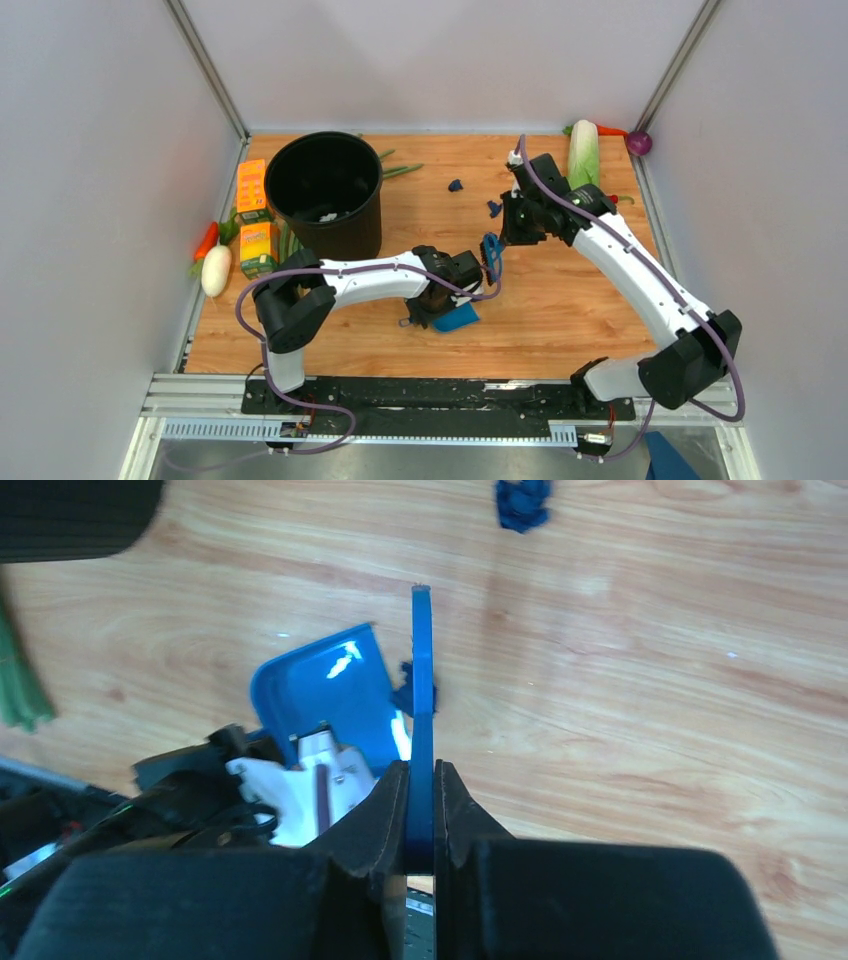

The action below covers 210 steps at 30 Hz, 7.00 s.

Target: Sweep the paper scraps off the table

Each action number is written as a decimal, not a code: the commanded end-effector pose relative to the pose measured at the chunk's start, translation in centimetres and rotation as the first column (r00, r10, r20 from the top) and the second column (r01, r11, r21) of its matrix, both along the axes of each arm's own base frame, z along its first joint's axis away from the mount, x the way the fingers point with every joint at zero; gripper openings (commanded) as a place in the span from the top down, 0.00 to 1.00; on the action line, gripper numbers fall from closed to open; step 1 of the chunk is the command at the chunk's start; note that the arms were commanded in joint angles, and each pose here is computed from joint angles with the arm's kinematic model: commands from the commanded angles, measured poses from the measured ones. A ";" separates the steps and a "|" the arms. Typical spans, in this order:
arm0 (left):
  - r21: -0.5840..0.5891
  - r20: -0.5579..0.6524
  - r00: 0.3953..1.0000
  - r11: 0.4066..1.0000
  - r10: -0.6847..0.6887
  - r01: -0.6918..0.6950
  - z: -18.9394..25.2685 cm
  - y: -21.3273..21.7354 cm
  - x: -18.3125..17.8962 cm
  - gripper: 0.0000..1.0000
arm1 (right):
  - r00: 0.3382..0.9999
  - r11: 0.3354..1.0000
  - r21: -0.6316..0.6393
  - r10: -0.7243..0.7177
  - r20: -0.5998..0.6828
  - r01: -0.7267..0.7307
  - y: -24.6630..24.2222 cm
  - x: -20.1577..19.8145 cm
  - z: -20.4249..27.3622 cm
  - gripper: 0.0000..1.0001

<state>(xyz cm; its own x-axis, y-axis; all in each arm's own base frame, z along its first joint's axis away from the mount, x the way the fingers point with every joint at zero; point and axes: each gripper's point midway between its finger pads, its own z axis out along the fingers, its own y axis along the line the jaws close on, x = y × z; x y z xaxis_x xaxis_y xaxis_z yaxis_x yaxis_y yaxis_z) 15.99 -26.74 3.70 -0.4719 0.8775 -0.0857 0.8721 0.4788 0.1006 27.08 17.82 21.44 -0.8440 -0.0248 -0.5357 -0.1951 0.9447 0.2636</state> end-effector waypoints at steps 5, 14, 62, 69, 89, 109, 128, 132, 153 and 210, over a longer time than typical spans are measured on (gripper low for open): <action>-0.028 0.003 1.000 1.000 -0.011 0.011 0.7 -0.4 -0.1 1.00 | 0.986 0.978 -0.202 -0.086 -0.144 0.055 -2.5 -0.6 -5.2 1.00; -0.019 -0.009 1.000 1.000 -0.016 0.016 0.5 -0.3 -0.2 1.00 | 0.965 0.975 -0.204 0.037 -0.259 -0.092 0.6 -3.9 -9.4 1.00; -0.139 0.062 0.998 0.990 0.032 -0.023 6.7 -2.3 0.9 1.00 | 0.939 0.935 -0.090 -0.344 0.010 0.343 -8.4 -4.2 -2.5 1.00; -0.198 0.091 0.994 0.979 0.058 -0.039 9.6 -3.2 1.4 1.00 | 0.935 0.931 -0.086 -0.356 0.014 0.355 -8.7 -4.6 -2.6 1.00; -0.348 0.204 0.951 0.925 0.231 -0.150 16.1 -3.1 2.9 1.00 | 0.931 0.930 -0.043 -0.366 0.002 0.365 -8.6 -5.8 -3.0 1.00; -0.428 0.256 0.835 0.832 0.487 -0.354 20.9 -1.9 6.3 1.00 | 0.940 0.939 -0.054 -0.340 0.009 0.340 -8.5 -5.4 -3.6 1.00; -0.617 0.091 0.760 0.636 0.643 -0.464 24.8 -2.3 8.3 1.00 | 0.941 0.938 -0.072 -0.338 0.025 0.339 -8.7 -5.0 -4.0 1.00; -0.631 0.081 0.761 0.624 0.644 -0.461 25.3 -1.8 8.6 1.00 | 0.941 0.938 -0.075 -0.337 0.027 0.339 -8.7 -4.8 -3.9 1.00; -0.783 -0.254 0.656 0.247 0.711 -0.571 31.7 3.3 13.8 1.00 | 0.942 0.939 -0.076 -0.334 0.031 0.335 -8.5 -4.1 -3.7 1.00; -0.526 0.026 0.643 0.558 0.765 -0.642 23.4 12.2 5.9 1.00 | 0.914 0.828 0.399 -0.397 -0.082 0.395 6.5 22.0 -0.3 1.00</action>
